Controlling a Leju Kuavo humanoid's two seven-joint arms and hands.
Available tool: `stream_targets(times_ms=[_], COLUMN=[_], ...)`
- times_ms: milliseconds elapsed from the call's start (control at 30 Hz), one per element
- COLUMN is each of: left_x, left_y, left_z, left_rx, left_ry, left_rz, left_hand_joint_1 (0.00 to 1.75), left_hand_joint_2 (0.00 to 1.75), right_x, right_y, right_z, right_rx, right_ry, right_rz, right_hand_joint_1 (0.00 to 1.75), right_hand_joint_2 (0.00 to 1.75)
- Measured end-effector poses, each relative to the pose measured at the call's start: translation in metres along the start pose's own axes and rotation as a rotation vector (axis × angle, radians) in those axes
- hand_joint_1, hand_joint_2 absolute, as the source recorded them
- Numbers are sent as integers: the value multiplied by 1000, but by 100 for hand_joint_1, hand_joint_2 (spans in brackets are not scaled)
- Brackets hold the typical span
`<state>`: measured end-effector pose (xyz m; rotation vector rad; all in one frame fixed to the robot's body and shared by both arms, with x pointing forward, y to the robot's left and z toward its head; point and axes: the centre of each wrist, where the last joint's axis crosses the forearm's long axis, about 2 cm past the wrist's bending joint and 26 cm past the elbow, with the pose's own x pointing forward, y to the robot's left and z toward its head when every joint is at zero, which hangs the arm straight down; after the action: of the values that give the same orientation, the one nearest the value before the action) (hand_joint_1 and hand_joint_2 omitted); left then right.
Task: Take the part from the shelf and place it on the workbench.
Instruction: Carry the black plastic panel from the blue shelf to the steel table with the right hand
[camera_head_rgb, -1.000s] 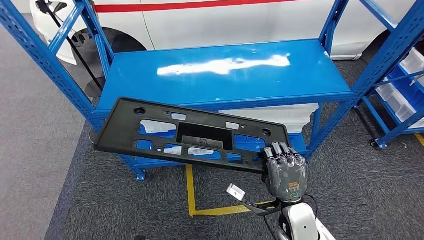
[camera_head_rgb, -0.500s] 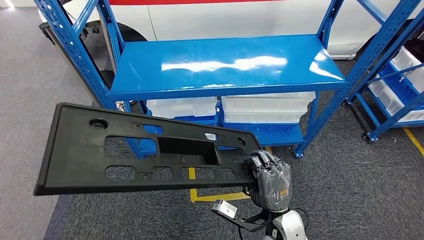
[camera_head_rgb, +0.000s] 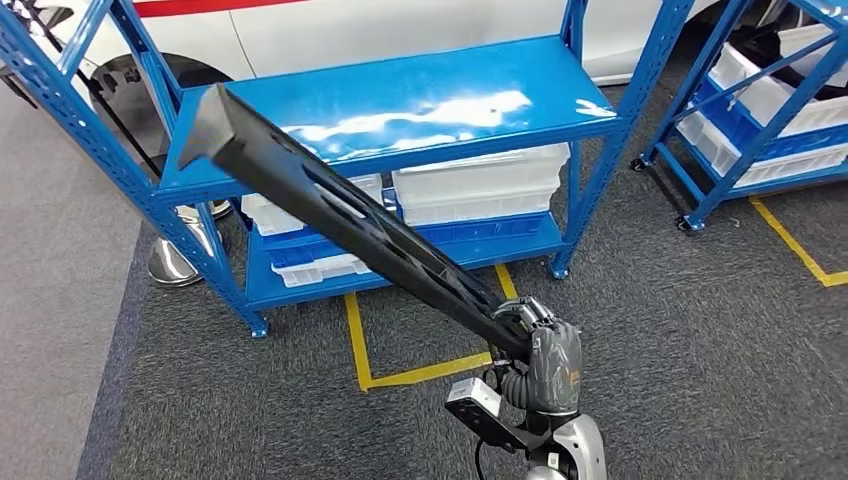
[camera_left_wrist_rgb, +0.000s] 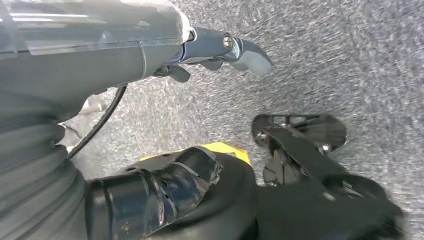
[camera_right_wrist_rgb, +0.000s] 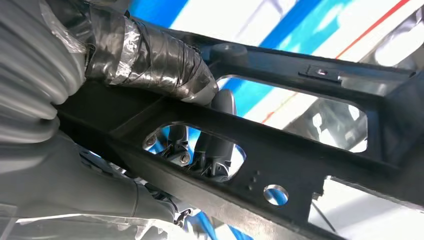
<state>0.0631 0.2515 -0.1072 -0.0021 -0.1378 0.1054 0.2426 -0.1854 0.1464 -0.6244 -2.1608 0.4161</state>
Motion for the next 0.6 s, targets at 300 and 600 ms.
stream_targets(times_ms=[300, 600], left_x=[-1, -2], left_y=[3, 4], left_z=[0, 0], left_rx=[3, -1], left_ry=[-2, -2], left_rz=[3, -2], left_hand_joint_1=[0, 0], left_hand_joint_2=[175, 175], right_x=[7, 11], right_y=[9, 14], right_z=[0, 1], right_rx=[59, 74], right_ry=[19, 21], right_rz=[-215, -303], right_hand_joint_1=[171, 171], right_hand_joint_2=[175, 175])
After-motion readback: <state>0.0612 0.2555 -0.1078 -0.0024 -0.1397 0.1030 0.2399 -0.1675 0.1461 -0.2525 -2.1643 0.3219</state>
